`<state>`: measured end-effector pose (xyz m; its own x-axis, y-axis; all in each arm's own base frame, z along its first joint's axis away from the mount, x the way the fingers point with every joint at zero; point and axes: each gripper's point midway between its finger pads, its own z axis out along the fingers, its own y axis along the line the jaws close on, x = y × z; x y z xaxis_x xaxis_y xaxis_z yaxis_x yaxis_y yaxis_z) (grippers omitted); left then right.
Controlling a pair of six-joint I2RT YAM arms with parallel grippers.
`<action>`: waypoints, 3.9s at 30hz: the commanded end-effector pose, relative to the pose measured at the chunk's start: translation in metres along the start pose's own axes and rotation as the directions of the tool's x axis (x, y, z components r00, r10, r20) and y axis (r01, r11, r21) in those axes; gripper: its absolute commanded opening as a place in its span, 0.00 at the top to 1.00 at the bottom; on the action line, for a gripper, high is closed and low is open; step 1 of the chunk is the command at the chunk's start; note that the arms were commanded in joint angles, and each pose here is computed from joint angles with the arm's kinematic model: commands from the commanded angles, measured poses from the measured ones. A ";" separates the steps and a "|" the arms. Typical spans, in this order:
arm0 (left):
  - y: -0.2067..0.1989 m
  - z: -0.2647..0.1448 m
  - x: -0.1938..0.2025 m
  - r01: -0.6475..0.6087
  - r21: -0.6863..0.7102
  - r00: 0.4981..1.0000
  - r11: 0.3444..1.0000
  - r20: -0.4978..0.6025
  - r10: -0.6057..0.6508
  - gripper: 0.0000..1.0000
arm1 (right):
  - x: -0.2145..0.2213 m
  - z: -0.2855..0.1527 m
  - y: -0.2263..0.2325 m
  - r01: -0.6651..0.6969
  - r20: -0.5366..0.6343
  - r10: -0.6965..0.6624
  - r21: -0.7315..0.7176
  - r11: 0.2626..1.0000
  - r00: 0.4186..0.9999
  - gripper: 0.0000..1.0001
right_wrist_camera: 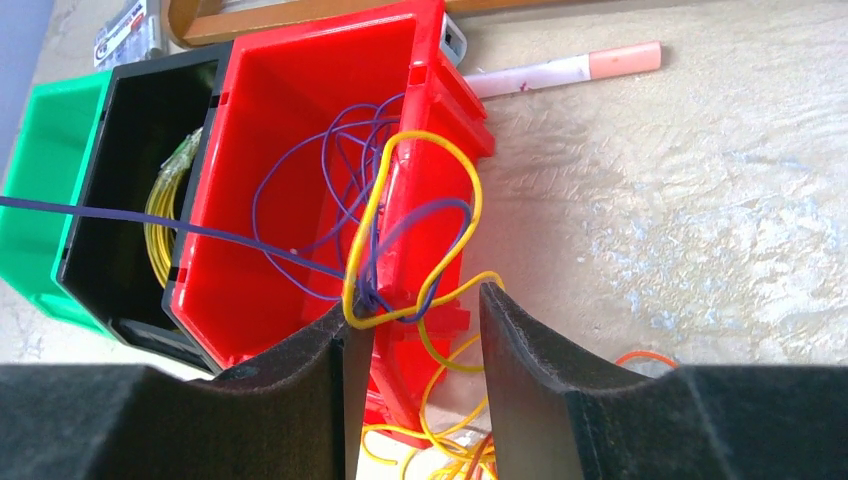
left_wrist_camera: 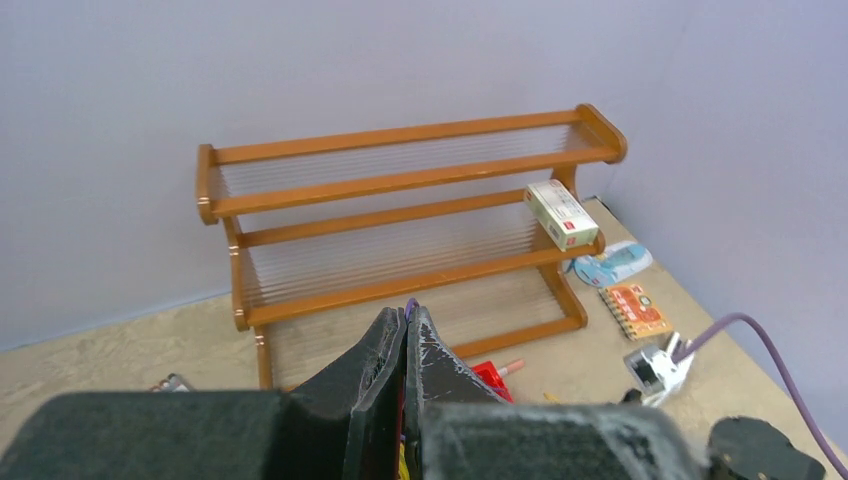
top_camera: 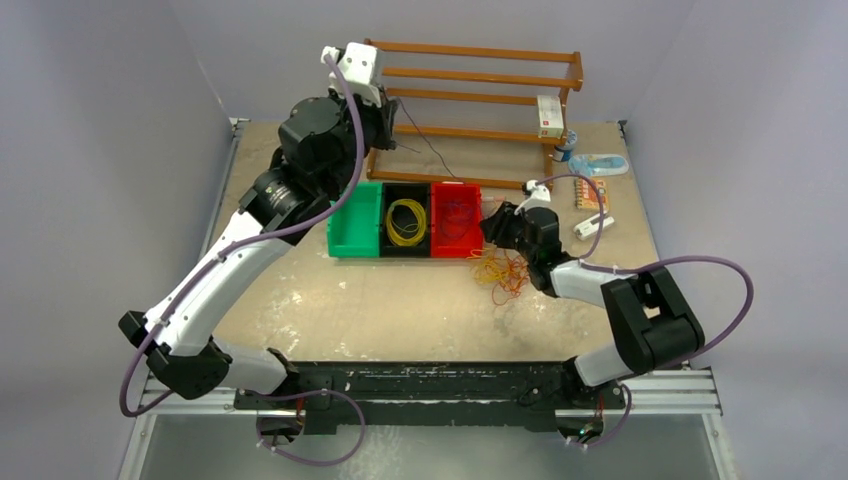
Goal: Untangle the cables
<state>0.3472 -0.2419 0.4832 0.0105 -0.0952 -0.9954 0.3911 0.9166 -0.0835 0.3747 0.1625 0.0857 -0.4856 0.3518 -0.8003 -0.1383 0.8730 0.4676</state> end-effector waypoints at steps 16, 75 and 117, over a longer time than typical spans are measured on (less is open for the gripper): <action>0.069 -0.075 -0.093 0.148 -0.226 0.937 0.963 0.342 -0.063 1.00 | 0.003 -0.017 -0.022 -0.056 0.050 0.051 0.104 0.993 0.997 0.56; 0.146 -0.139 -0.084 0.211 -0.580 0.931 0.787 0.365 0.019 1.00 | -0.020 -0.044 -0.051 -0.250 0.191 0.203 0.274 0.928 0.960 1.00; 0.121 -0.113 -0.086 0.137 -0.475 0.935 0.869 0.351 0.045 1.00 | -0.066 -0.125 -0.069 -0.360 0.395 0.212 0.353 0.864 0.894 0.70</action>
<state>0.2921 -0.0721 0.5370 0.3188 -0.1416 -0.9372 -0.1693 0.9644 -0.2033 0.3056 0.0474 0.1206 -0.2199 0.6216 -0.7518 0.3653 0.7671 0.5274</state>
